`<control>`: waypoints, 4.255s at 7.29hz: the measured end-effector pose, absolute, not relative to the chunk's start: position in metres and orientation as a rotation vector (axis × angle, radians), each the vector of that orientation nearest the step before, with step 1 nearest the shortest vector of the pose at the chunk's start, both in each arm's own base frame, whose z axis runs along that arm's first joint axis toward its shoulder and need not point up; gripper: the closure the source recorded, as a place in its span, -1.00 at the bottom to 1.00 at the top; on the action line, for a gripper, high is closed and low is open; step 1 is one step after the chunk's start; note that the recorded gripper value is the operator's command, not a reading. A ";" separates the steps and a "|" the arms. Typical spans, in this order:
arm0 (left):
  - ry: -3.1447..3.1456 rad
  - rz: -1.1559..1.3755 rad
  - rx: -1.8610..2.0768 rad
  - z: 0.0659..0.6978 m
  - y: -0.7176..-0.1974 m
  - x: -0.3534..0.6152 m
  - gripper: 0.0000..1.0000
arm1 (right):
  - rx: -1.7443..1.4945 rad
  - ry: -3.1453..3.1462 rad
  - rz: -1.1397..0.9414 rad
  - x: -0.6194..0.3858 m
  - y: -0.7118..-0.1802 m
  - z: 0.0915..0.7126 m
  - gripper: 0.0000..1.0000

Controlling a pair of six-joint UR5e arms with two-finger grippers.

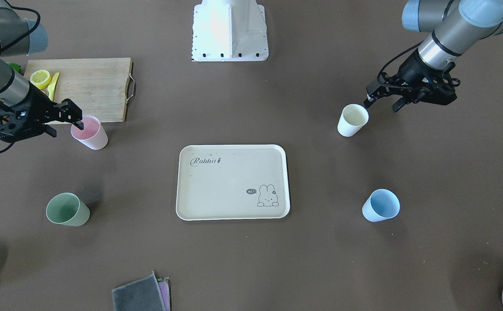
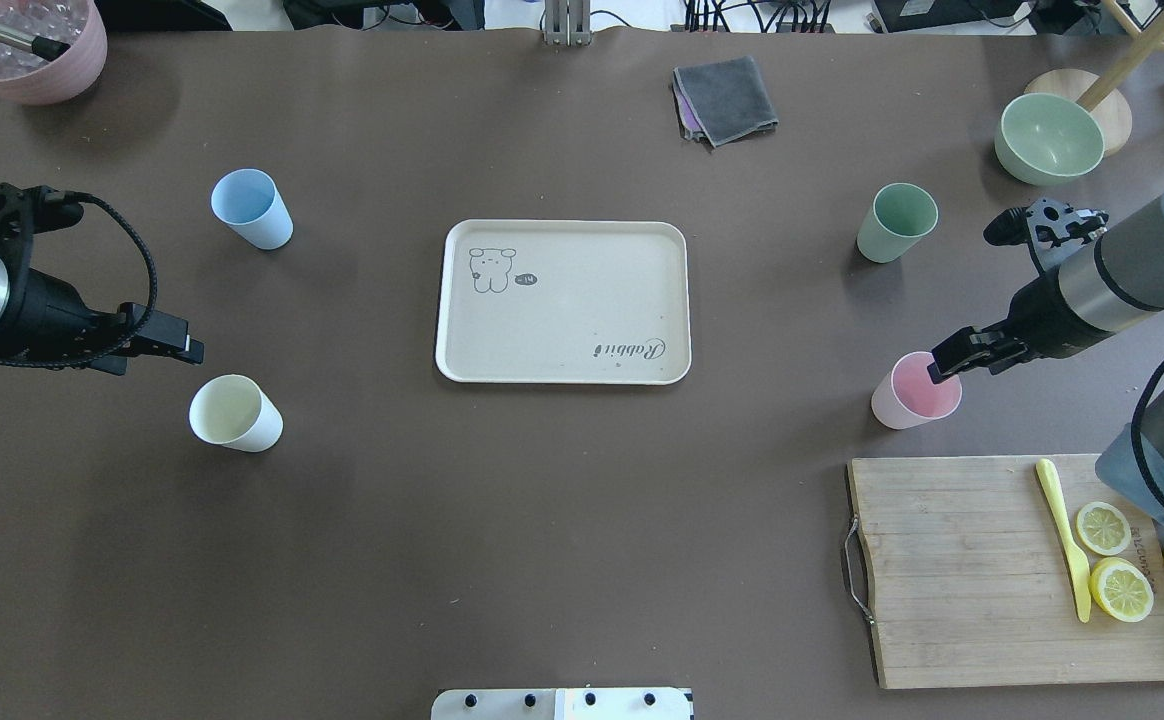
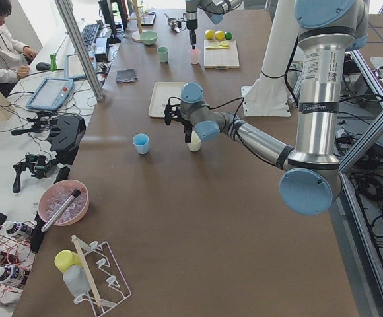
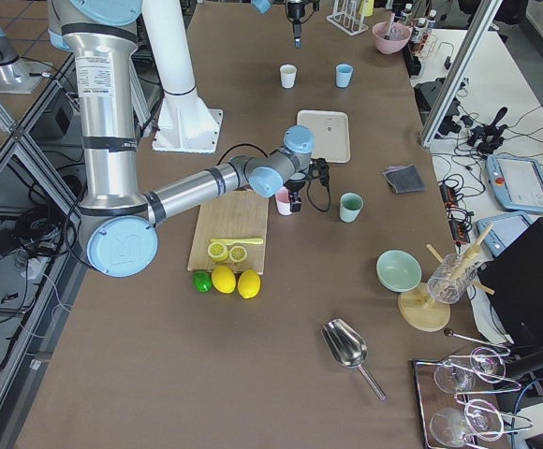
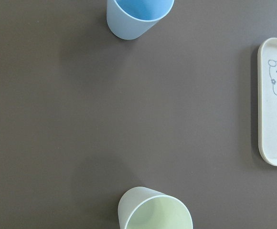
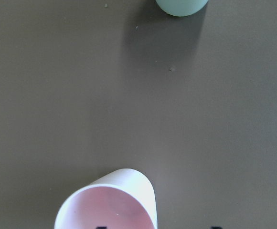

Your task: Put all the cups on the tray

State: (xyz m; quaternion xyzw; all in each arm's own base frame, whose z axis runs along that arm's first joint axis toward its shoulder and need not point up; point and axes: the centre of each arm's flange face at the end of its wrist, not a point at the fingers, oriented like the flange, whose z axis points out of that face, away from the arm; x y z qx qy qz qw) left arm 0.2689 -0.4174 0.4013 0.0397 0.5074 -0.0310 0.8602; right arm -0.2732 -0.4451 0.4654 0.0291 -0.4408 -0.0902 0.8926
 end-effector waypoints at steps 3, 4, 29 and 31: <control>1.006 -0.037 0.069 0.424 -0.405 0.305 -0.80 | 0.039 -0.908 -0.194 -0.281 -0.443 0.473 1.00; 0.988 -0.034 0.067 0.432 -0.404 0.314 -0.49 | 0.032 -0.908 -0.199 -0.285 -0.443 0.475 1.00; 0.899 -0.032 0.135 0.333 -0.638 0.333 -0.96 | 0.018 -0.940 0.006 -0.248 -0.640 0.401 -0.79; 0.864 -0.015 0.140 0.357 -0.660 0.319 -0.96 | 0.009 -0.875 0.022 -0.238 -0.654 0.438 -0.70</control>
